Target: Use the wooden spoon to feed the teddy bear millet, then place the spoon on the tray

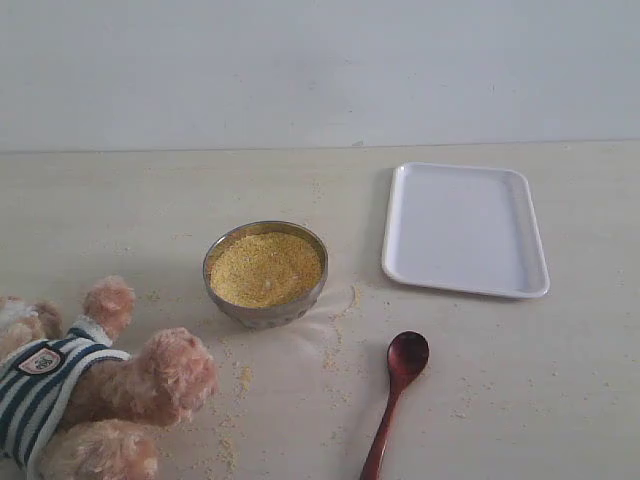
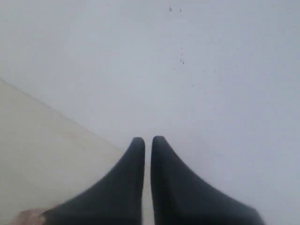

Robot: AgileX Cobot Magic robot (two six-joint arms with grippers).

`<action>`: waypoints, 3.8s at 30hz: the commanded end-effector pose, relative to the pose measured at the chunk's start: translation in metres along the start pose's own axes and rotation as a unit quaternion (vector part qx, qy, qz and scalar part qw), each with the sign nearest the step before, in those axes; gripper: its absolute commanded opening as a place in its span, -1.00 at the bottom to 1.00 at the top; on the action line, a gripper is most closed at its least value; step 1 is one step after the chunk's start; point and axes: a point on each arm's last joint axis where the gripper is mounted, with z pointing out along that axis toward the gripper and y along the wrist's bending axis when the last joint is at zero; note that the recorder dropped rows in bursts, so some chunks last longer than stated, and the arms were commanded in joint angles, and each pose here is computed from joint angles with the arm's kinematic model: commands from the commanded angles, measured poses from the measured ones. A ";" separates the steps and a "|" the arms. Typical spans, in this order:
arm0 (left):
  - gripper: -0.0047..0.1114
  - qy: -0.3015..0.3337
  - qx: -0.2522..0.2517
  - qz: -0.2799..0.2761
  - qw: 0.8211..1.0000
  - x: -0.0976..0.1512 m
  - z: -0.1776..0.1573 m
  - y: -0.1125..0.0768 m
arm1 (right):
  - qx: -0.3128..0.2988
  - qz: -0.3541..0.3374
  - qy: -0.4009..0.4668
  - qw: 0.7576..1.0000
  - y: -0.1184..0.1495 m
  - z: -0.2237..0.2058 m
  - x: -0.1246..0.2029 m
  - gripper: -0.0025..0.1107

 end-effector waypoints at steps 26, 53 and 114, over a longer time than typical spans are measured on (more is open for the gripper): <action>-0.83 0.324 -0.086 -0.323 0.885 0.039 0.062 -0.018 | 0.000 -0.002 -0.014 1.000 0.000 0.000 -0.003 -0.96; 0.82 0.316 -0.004 -0.200 0.927 0.051 0.020 -0.013 | 0.000 -0.002 -0.014 1.000 0.000 0.000 -0.003 -0.96; 0.63 0.468 -0.318 -0.200 0.800 0.095 0.123 0.039 | 0.000 -0.002 -0.014 1.000 0.000 0.000 -0.003 -0.96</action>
